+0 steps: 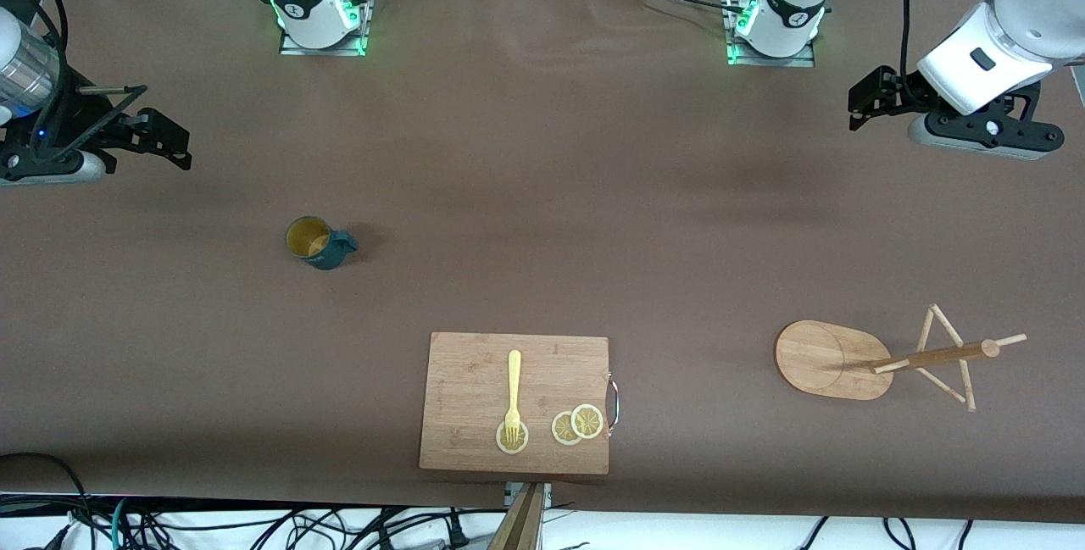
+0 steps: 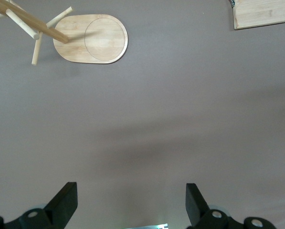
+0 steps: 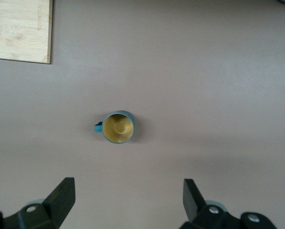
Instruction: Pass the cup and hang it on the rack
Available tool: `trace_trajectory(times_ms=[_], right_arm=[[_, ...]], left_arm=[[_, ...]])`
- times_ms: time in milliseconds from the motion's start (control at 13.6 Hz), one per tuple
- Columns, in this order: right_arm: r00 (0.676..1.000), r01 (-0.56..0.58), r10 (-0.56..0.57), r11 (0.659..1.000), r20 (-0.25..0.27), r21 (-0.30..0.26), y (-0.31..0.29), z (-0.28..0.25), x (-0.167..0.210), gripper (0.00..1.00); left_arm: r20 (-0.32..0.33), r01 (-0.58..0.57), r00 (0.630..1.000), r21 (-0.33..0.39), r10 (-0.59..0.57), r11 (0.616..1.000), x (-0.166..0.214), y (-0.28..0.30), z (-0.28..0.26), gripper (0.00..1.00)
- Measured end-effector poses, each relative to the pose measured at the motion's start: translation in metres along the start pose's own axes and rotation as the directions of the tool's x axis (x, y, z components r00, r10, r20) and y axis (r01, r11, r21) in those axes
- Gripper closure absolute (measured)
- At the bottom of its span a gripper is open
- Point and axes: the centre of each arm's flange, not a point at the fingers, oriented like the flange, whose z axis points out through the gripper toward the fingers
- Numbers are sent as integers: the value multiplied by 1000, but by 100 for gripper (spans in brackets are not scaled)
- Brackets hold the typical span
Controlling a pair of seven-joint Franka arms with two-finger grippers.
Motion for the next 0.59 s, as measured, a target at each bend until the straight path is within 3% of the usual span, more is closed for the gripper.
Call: trace_trajectory(times_ms=[221, 588], right_arm=[[1000, 6, -6, 1000, 9, 0, -1, 4, 1, 0], [992, 76, -76, 997, 97, 6, -1, 19, -3, 0]], left_arm=[[0, -2, 1000, 0, 2, 1000, 0, 1, 0, 0], [-1, 3, 1000, 0, -3, 1000, 0, -1, -1, 0]])
